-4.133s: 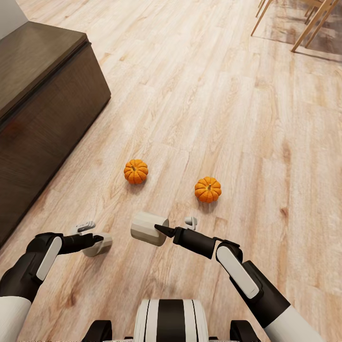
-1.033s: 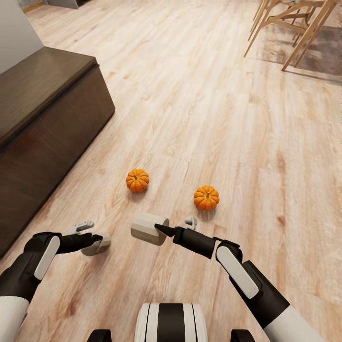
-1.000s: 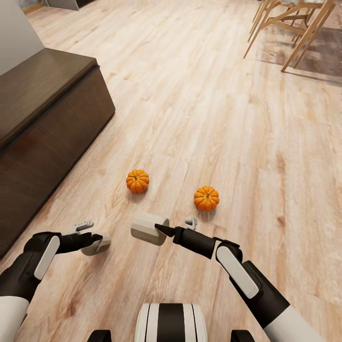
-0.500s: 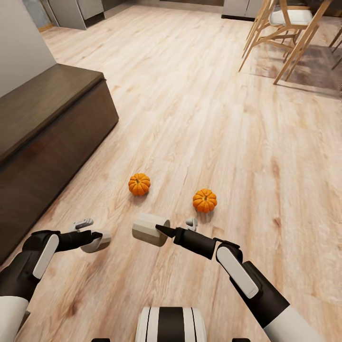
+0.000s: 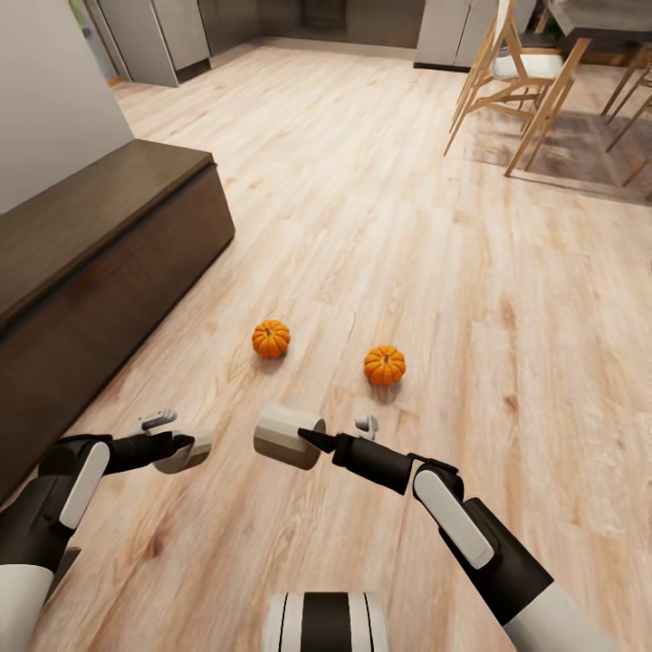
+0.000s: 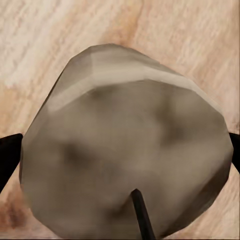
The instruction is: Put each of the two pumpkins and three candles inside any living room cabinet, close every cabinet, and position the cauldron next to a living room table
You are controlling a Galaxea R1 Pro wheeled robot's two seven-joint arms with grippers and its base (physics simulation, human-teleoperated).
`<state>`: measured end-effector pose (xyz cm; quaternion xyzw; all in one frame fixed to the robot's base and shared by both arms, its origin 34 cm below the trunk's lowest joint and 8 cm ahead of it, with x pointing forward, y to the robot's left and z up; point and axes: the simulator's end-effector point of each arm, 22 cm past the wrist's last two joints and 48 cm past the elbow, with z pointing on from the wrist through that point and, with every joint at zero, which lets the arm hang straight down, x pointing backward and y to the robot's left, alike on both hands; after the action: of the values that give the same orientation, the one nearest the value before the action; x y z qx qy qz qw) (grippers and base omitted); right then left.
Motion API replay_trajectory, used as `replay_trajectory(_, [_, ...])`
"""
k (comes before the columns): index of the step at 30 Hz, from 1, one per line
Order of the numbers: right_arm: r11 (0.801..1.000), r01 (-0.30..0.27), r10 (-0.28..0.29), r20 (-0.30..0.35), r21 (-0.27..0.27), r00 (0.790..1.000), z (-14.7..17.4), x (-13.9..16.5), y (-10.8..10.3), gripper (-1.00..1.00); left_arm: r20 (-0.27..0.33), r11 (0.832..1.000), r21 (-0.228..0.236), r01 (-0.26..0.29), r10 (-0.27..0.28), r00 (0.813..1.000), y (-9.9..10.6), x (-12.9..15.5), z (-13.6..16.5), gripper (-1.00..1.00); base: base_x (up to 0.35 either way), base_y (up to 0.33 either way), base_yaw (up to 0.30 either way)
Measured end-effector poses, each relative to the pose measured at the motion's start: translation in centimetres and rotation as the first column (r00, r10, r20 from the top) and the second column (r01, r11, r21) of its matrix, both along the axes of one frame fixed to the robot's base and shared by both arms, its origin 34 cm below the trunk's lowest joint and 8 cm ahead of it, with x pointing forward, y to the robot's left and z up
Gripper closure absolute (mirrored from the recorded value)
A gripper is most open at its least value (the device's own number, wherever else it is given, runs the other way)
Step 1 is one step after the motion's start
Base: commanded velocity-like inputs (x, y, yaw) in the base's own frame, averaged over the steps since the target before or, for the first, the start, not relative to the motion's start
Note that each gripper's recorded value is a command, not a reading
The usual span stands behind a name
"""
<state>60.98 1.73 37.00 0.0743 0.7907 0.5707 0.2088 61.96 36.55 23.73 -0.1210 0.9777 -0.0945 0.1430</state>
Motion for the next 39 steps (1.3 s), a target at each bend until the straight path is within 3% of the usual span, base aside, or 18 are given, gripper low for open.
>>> replay_trajectory(8, [1.000, 0.001, -0.001, 0.032, -0.001, 0.999, 1.7, 0.4, 0.0, 1.00, 0.032, 1.000, 0.006, 0.008, -0.008, 0.999, -0.2, 0.8, 1.8, 1.00, -0.338, 0.000, 0.000])
replay_trajectory(18, [1.000, 0.001, -0.001, 0.032, 0.000, 0.999, 1.8, 0.4, 0.0, 1.00, 0.034, 1.000, 0.004, 0.008, -0.008, 0.999, -0.3, 0.9, 1.8, 1.00, -0.241, -0.020, 0.017])
replay_trajectory(39, [1.000, 0.000, 0.000, 0.033, -0.004, 0.999, 1.7, 0.4, 0.0, 1.00, 0.033, 1.000, 0.006, 0.012, -0.012, 0.999, -0.5, 0.8, 1.7, 1.00, -0.220, -0.184, 0.004])
